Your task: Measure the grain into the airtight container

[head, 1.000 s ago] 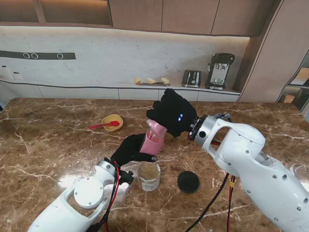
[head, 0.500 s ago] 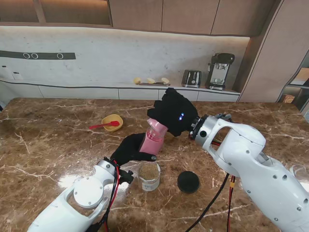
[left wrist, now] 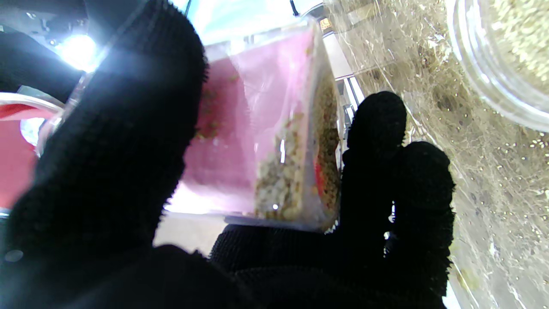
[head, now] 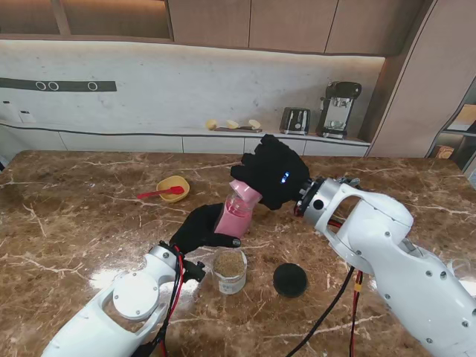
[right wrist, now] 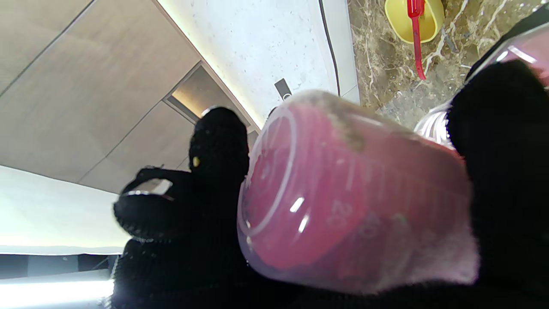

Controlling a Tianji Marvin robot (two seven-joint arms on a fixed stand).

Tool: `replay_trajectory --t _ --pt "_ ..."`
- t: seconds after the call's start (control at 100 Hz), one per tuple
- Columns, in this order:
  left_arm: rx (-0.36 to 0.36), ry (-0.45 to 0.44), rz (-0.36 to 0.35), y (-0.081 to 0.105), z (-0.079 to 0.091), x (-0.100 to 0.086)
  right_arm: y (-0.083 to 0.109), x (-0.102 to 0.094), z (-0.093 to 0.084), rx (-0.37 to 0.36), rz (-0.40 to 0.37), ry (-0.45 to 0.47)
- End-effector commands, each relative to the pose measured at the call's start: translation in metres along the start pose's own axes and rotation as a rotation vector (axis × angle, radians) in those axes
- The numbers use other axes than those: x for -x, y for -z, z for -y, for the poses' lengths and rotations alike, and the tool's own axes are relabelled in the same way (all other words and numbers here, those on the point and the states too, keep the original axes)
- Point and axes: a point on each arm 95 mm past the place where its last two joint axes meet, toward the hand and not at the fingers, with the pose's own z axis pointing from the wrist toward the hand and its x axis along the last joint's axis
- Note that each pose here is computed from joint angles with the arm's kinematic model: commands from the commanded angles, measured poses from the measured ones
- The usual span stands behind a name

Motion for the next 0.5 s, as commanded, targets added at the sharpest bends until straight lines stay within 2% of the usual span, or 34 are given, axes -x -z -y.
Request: replay_trajectory --t 0.0,0.33,0.49 --pt "-0.009 0.003 -0.018 -0.001 -0.001 -0.004 0.001 0.001 0.000 -0.013 0.021 -0.017" --pt "-0.013 -0.004 -0.048 -0.001 -0.003 -0.003 0.007 0.005 0.005 -0.021 0.108 -0.157" --pt "-0.018 -0.005 -0.048 0.000 -0.002 -0.003 0.010 0.009 0.012 -0.022 0.156 -0.293"
